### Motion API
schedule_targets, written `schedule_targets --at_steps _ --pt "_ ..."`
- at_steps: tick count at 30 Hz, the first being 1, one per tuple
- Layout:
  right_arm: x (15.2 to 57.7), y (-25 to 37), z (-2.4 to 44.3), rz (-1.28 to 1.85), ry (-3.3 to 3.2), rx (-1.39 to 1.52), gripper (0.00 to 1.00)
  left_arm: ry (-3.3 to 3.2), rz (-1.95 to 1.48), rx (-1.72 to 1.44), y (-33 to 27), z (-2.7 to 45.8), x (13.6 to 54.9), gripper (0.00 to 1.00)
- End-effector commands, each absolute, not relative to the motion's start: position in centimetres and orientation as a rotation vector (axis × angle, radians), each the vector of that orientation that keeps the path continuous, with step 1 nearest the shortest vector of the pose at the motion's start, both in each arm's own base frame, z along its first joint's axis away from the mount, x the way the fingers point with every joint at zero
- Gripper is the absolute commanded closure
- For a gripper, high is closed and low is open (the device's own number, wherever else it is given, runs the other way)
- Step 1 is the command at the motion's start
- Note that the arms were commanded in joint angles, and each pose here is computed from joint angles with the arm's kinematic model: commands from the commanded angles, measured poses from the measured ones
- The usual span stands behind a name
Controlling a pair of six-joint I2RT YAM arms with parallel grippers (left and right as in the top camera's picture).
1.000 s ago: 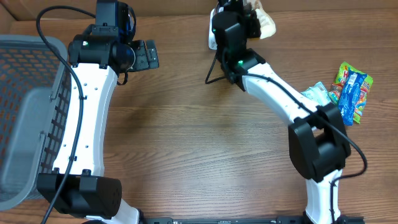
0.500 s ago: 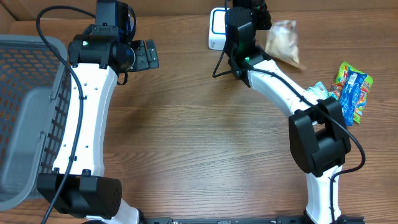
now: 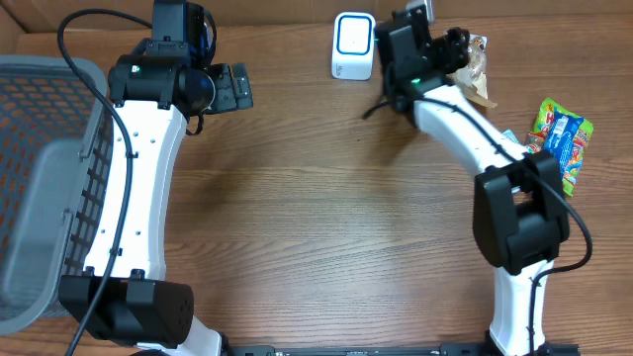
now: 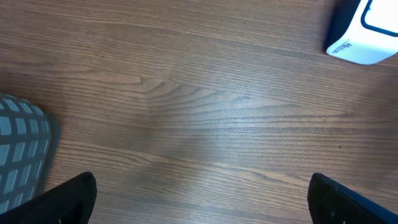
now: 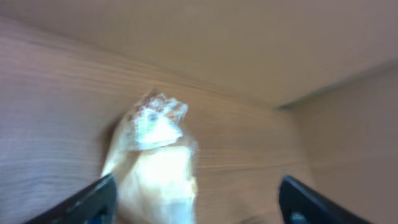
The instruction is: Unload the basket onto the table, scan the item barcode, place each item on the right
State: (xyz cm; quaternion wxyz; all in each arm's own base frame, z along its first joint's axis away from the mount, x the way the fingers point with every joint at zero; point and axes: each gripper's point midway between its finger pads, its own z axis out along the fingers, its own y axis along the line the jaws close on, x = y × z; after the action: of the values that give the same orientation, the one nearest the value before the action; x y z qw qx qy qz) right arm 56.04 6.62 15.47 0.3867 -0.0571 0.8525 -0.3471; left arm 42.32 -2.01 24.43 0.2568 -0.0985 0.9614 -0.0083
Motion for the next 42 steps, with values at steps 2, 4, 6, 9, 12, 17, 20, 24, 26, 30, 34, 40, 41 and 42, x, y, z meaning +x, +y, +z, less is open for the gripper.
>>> schedule_targets --at_steps 2,4,6,9,12,17,20,24,26,30,34,40,41,42 --pt "57.9 8.8 14.9 -0.347 2.309 -0.215 0.1 2.586 -0.015 -0.261 -2.0 25.2 42.7 0.0" --pt "57.7 7.6 14.4 -0.276 2.355 -0.217 0.07 2.586 -0.015 -0.261 -2.0 25.2 42.7 0.0" --pt "57.2 5.1 13.4 -0.244 2.418 -0.189 0.0 2.586 -0.015 -0.261 -2.0 25.2 42.7 0.0" --pt "56.7 3.2 12.6 -0.197 2.466 -0.175 0.0 2.586 -0.015 -0.261 -2.0 25.2 42.7 0.0" --pt "56.5 2.2 12.2 -0.125 2.486 -0.208 0.0 2.586 -0.015 -0.261 -2.0 25.2 42.7 0.0" --pt "56.8 2.4 11.5 -0.048 2.472 -0.354 0.0 2.586 -0.015 -0.261 -2.0 25.2 42.7 0.0" --pt "56.9 2.8 9.8 -0.04 2.484 -0.423 0.0 2.586 -0.015 -0.261 -2.0 25.2 42.7 0.0" --pt "57.3 3.1 6.8 -0.056 2.514 -0.457 0.0 2.586 -0.015 -0.262 -2.0 25.2 42.7 0.0" --pt "57.7 2.6 5.5 -0.097 2.52 -0.445 0.0 2.586 -0.015 -0.261 -2.0 25.2 42.7 0.0" --pt "59.2 1.6 3.7 -0.177 2.495 -0.415 0.02 2.586 -0.015 -0.261 -2.0 25.2 42.7 0.0" --pt "60.0 1.7 3.4 -0.179 2.465 -0.409 0.24 2.586 -0.015 -0.261 -2.0 25.2 42.7 0.0" --pt "58.9 2.7 2.5 -0.094 2.511 -0.433 0.95 2.586 -0.015 -0.261 -2.0 25.2 42.7 0.01" --pt "58.7 2.9 2.3 -0.076 2.52 -0.436 0.96 2.586 -0.015 -0.262 -2.0 25.2 42.7 0.0" --pt "58.4 3.2 2.3 -0.054 2.532 -0.43 0.96 2.586 -0.015 -0.261 -2.0 25.2 42.7 0.0"
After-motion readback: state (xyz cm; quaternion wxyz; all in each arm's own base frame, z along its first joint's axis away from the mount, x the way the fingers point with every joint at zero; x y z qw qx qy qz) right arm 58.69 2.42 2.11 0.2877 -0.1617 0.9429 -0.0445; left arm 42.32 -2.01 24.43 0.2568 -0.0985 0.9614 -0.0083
